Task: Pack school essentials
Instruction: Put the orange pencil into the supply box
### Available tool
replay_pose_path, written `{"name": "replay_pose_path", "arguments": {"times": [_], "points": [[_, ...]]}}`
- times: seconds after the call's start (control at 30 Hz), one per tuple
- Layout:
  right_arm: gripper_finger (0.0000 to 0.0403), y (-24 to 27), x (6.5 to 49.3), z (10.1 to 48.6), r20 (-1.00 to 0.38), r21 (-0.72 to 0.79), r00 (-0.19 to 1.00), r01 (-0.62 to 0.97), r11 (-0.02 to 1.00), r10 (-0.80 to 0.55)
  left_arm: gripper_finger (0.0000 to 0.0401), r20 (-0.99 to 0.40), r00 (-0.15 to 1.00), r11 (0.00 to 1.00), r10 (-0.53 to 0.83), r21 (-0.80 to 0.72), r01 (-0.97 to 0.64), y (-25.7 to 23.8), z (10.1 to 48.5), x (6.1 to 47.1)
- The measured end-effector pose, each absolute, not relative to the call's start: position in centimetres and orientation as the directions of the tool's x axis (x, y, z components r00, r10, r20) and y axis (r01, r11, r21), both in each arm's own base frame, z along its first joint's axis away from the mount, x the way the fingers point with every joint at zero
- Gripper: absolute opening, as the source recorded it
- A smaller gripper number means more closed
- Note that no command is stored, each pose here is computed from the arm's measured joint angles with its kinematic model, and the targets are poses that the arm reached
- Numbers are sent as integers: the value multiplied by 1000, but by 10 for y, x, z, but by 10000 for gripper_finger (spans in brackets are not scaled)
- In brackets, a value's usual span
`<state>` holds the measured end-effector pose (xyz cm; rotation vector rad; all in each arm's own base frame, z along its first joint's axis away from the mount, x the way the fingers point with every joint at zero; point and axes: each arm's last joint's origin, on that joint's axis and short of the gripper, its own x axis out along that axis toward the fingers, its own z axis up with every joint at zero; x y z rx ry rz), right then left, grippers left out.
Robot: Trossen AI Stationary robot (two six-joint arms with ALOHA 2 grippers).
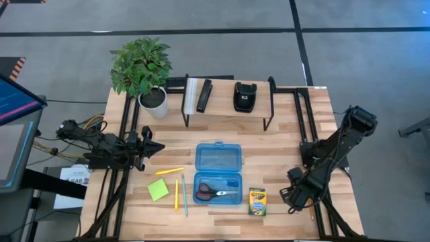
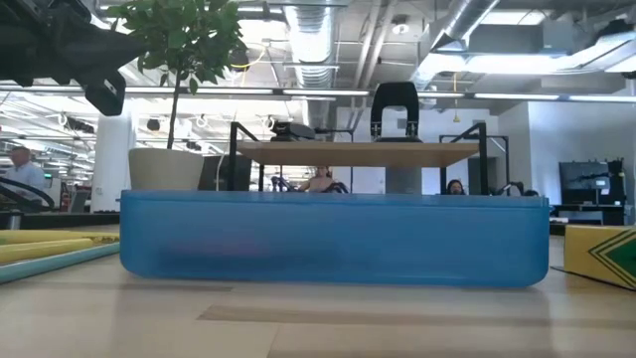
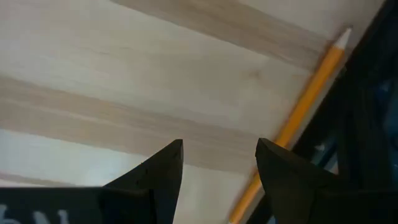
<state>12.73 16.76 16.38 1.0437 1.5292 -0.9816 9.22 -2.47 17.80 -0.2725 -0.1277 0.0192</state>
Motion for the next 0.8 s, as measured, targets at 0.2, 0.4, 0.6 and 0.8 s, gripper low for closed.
{"name": "replay_pose_path", "arguments": {"times": [0.2,0.4,0.6,0.8], "points": [[221,166,126,162,-975,-81,-163,891,447,148,0,123,992,963,36,-271,-2,-25,178,92],[201,161,126,163,-929,-83,-294,757,649,224,0,123,992,963,36,-271,-2,-25,178,92],[142,159,132,156,-910,-18,-342,600,800,236,0,123,992,963,36,-271,-1,-25,178,92],[94,167,135,134,-841,0,-490,425,905,229,0,122,992,963,36,-271,-1,-25,178,92]]}}
